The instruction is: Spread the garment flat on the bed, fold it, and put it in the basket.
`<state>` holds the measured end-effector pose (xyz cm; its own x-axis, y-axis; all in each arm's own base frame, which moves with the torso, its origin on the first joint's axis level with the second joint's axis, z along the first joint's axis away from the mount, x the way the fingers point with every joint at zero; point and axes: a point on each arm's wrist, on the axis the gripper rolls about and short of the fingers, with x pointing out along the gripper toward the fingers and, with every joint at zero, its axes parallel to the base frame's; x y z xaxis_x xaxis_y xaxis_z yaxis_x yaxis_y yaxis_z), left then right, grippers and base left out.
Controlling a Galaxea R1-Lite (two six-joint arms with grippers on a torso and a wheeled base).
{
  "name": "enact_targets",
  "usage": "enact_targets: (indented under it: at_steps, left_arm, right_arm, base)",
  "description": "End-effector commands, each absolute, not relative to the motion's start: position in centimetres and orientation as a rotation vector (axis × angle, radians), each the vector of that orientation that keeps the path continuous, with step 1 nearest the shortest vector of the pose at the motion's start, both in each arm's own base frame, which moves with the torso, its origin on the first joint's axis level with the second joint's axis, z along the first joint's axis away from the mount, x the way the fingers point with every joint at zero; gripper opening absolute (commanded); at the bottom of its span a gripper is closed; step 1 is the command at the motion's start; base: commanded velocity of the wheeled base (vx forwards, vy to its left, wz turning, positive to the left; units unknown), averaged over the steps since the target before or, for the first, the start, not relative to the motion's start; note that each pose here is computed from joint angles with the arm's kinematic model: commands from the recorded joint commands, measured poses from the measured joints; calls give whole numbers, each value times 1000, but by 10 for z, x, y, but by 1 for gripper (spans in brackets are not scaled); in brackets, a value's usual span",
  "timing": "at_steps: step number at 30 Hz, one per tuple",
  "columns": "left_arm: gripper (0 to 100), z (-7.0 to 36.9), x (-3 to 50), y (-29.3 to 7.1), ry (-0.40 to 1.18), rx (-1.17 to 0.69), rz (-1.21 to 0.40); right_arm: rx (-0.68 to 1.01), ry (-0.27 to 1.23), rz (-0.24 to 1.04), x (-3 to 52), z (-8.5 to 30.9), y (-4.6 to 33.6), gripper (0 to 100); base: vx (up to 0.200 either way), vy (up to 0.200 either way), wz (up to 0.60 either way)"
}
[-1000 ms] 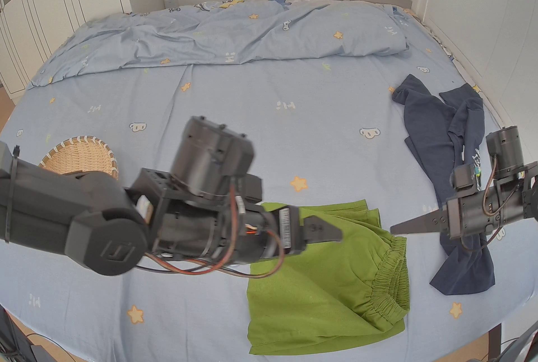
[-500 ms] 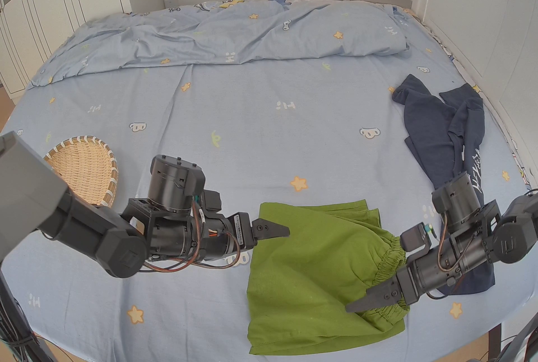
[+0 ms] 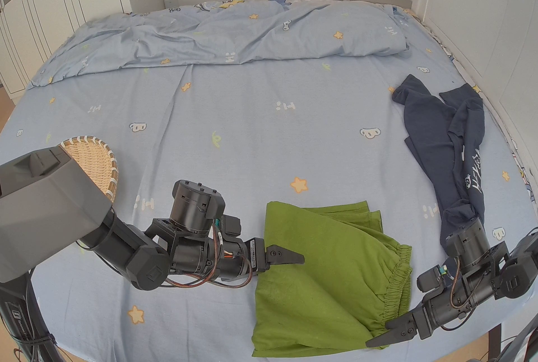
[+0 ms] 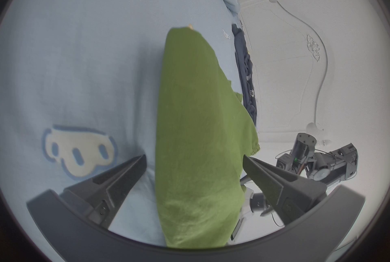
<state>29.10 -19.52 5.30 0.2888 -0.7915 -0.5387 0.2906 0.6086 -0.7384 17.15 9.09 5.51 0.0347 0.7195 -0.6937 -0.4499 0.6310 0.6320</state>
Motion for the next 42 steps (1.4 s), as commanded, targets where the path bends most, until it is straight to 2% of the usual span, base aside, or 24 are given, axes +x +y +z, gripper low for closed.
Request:
enact_targets:
  at_steps: [1,4,5,16,23,24,30,31,42]
  left_arm:
    - [100,45,289,-196,1085,-575,-798]
    - [100,45,288,-197,1091,-576,-809]
    - [100,43,287,-200,1097,-568,-825]
    - [100,33,278,-216,1103,-541,-880]
    - [100,29,269,-225,1128,-521,-904]
    - [100,29,268,-226,1130,-520,-905]
    - [100,25,266,-229,1145,-509,-910]
    - [0,25,266,-230,1143,-510,-910]
    - [0,36,265,-225,1136,-520,-903]
  right_arm:
    - [277,1238,898,166,54,85,100]
    - [278,1222,899,166,56,84,100]
    - [285,1140,894,173,64,81,100]
    - [327,897,813,189,99,55,100]
    - [336,748,789,212,135,50,100]
    - [362,704,785,219,151,52,100]
    - [385,625,796,227,177,54,100]
    - [383,616,799,227,180,55,100]
    - [395,627,782,228,177,52,100]
  base:
    - [0,0,0]
    - [0,0,0]
    - [0,0,0]
    - [0,0,0]
    - [0,0,0]
    - [0,0,0]
    - [0,0,0]
    - [0,0,0]
    - [0,0,0]
